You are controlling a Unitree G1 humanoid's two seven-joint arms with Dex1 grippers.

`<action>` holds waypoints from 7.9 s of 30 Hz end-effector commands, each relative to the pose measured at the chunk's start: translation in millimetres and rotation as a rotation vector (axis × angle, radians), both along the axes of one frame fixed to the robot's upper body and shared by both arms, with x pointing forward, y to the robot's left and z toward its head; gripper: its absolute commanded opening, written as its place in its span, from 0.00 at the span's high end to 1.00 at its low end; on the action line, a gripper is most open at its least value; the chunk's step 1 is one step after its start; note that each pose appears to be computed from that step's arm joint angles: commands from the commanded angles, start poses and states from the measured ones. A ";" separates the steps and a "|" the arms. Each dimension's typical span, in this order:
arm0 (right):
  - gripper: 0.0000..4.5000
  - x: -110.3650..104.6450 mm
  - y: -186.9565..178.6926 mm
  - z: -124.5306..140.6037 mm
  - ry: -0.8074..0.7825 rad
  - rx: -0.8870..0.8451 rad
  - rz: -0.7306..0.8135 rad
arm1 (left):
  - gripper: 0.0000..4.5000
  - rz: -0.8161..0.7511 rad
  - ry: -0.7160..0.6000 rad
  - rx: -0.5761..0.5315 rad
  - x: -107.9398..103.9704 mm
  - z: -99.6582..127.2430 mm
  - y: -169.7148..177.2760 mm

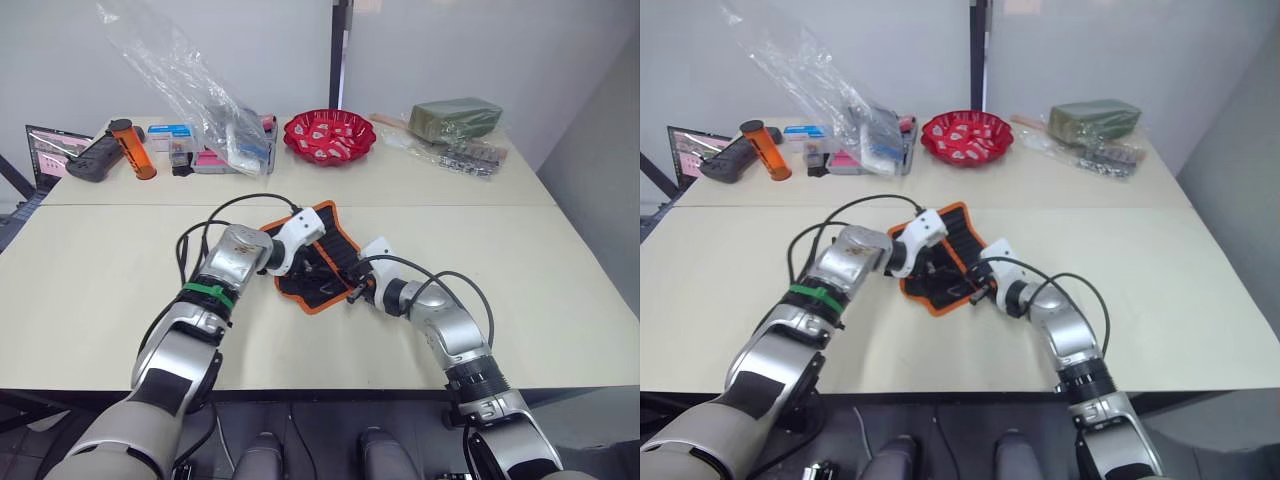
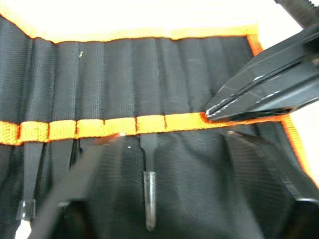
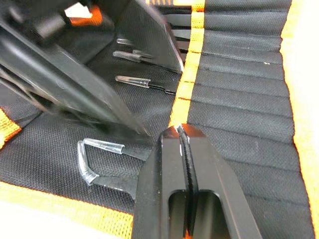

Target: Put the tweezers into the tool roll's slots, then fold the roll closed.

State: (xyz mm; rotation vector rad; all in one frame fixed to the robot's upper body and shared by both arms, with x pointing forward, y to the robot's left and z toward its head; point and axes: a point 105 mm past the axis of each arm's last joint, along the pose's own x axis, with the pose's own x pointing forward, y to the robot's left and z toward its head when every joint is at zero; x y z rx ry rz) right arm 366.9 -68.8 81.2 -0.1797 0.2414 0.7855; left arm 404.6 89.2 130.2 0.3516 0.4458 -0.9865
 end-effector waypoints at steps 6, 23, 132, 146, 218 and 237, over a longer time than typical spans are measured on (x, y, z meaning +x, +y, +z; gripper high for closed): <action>1.00 -6.4 -13.7 -50.1 0.169 -0.096 -0.020 | 0.01 0.083 -0.104 -0.148 -26.4 68.3 53.9; 1.00 -5.7 -11.3 -62.6 0.199 -0.137 0.049 | 0.01 0.922 -0.348 -0.173 -135.2 43.8 249.6; 1.00 -25.2 -26.2 -44.6 0.177 -0.064 -0.097 | 0.99 0.036 -0.104 -0.115 -4.2 35.6 -59.0; 1.00 -26.2 -22.2 -47.6 0.188 -0.065 -0.075 | 0.99 0.054 -0.010 -0.021 -47.2 9.2 -13.2; 1.00 -27.1 -20.4 -57.1 0.222 -0.096 -0.049 | 0.02 0.072 -0.103 0.073 -15.5 28.4 34.7; 1.00 -19.1 -12.5 -54.0 0.213 -0.113 0.010 | 0.01 0.386 -0.127 -0.148 -56.6 25.0 107.5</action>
